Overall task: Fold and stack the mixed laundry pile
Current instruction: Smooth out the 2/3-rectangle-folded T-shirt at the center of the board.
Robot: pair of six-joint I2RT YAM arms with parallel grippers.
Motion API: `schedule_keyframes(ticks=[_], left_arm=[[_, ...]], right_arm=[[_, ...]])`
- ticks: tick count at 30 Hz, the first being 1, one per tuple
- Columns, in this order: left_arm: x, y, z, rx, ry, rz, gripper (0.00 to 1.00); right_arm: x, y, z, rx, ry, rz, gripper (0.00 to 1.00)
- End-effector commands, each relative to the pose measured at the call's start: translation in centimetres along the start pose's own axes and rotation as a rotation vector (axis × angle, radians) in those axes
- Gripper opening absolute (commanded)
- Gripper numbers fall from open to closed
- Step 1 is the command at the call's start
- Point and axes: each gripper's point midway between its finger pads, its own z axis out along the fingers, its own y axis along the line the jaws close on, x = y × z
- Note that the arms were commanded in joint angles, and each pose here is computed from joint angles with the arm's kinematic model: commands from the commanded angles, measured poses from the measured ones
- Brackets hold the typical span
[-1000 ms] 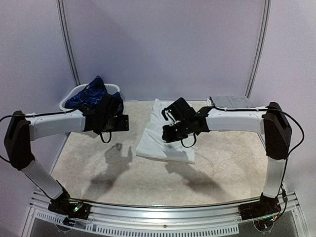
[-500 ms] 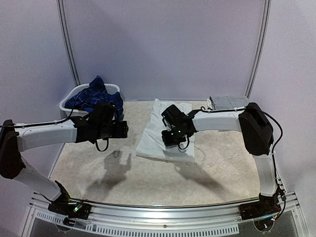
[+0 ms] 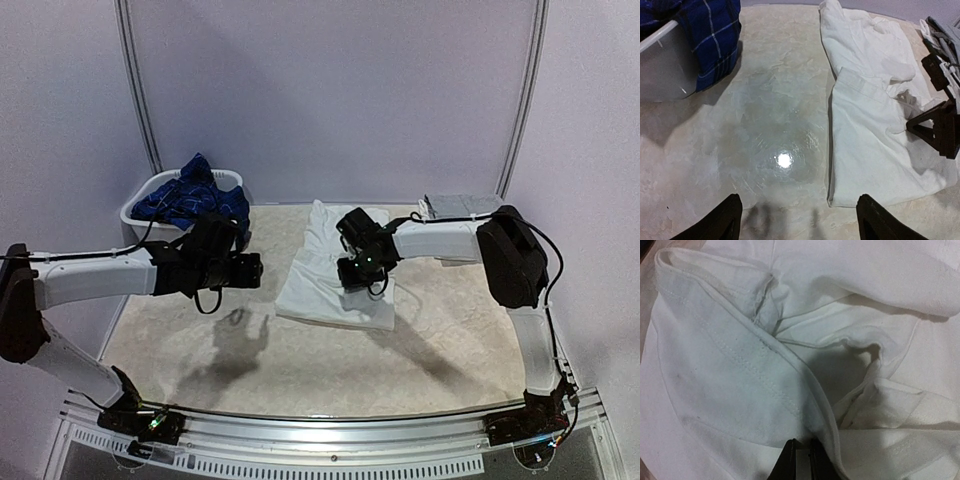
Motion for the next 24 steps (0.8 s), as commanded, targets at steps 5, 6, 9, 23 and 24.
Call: schedule_keyframes(ticks=[5, 6, 9, 23, 24], left_arm=[[1.3, -0.6, -0.6, 0.017, 0.003, 0.026, 0.8], [1.5, -0.7, -0.6, 0.017, 0.007, 0.03, 0.8], [2.3, -0.9, -0.6, 0.024, 0.016, 0.039, 0.8], [5.1, -2.4, 0.5, 0.114, 0.055, 0.04, 0.79], [5.2, -2.6, 0.6, 0.125, 0.058, 0.034, 0.79]], right_arm=[[-2.9, -1.9, 1.1, 0.014, -0.038, 0.027, 0.12], [-3.2, -2.1, 1.2, 0.012, -0.041, 0.032, 0.12], [-3.7, -2.6, 1.7, 0.011, -0.052, 0.044, 0.12], [-11.6, -1.2, -6.4, -0.019, -0.254, -0.009, 0.44], [-12.0, -1.2, -7.5, -0.021, -0.269, -0.009, 0.49]])
